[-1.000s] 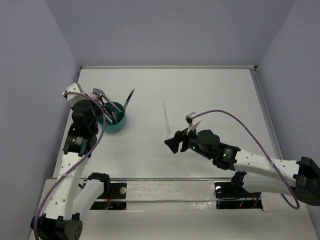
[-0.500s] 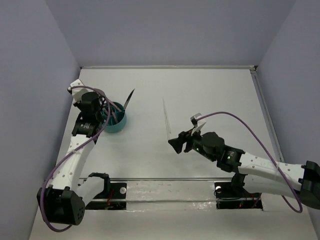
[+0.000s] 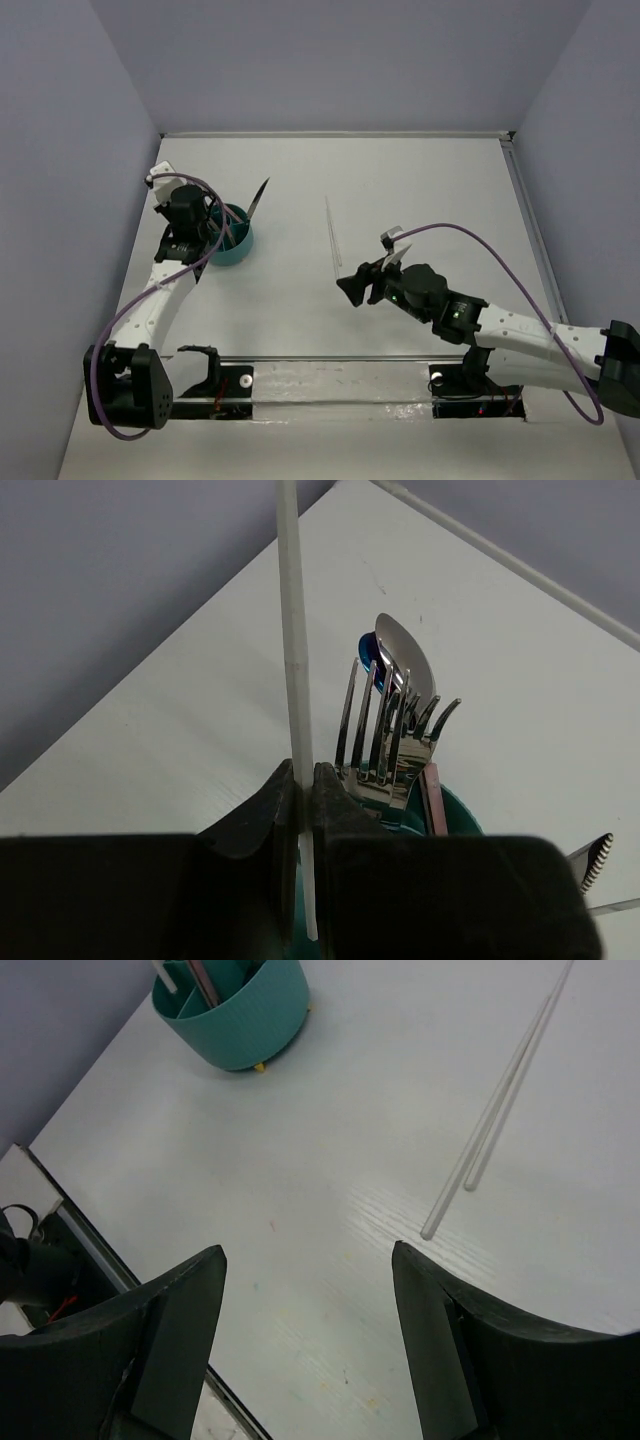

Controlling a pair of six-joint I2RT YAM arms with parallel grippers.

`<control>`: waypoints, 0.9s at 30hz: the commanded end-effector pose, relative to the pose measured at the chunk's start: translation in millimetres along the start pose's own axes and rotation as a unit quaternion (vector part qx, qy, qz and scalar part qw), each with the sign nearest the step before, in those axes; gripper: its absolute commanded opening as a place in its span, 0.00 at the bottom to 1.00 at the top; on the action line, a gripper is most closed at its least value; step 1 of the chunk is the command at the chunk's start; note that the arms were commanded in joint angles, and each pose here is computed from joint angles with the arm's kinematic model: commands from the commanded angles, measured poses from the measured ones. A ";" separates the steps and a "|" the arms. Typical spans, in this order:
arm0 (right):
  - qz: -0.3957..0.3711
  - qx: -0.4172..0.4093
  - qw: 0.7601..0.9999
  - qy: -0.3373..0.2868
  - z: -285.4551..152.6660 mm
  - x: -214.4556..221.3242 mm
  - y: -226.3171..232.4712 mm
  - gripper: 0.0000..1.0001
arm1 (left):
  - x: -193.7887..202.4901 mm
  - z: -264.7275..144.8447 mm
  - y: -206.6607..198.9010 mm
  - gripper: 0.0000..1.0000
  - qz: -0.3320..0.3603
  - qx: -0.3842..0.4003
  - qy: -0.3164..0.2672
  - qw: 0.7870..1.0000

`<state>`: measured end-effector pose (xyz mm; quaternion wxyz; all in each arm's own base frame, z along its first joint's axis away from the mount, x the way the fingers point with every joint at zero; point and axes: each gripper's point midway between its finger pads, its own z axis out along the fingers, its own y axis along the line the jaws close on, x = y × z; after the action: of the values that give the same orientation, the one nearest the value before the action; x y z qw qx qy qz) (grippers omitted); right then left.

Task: Sort the eating utensils into containers

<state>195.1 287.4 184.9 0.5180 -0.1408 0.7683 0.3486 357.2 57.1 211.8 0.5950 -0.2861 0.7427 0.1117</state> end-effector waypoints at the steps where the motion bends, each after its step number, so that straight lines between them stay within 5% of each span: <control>1: -0.003 0.010 1.000 -0.014 2.3 -6.4 -1.4 0.73 | -2.2 5.1 -5.7 0.00 -0.015 0.009 -0.009 1.000; 16: -0.002 0.063 0.998 0.025 19.5 13.5 -17.8 0.71 | -17.6 -11.4 -16.3 0.64 -0.060 0.049 -0.014 0.997; 27: 0.006 0.149 0.986 0.076 40.4 30.9 -52.8 0.53 | -77.7 -67.4 -32.9 0.67 -0.128 0.167 -0.087 0.974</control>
<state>222.7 280.6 115.7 0.4641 -0.1160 0.8461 0.2351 334.7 31.6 288.2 0.6794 -0.2850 0.6760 -0.0177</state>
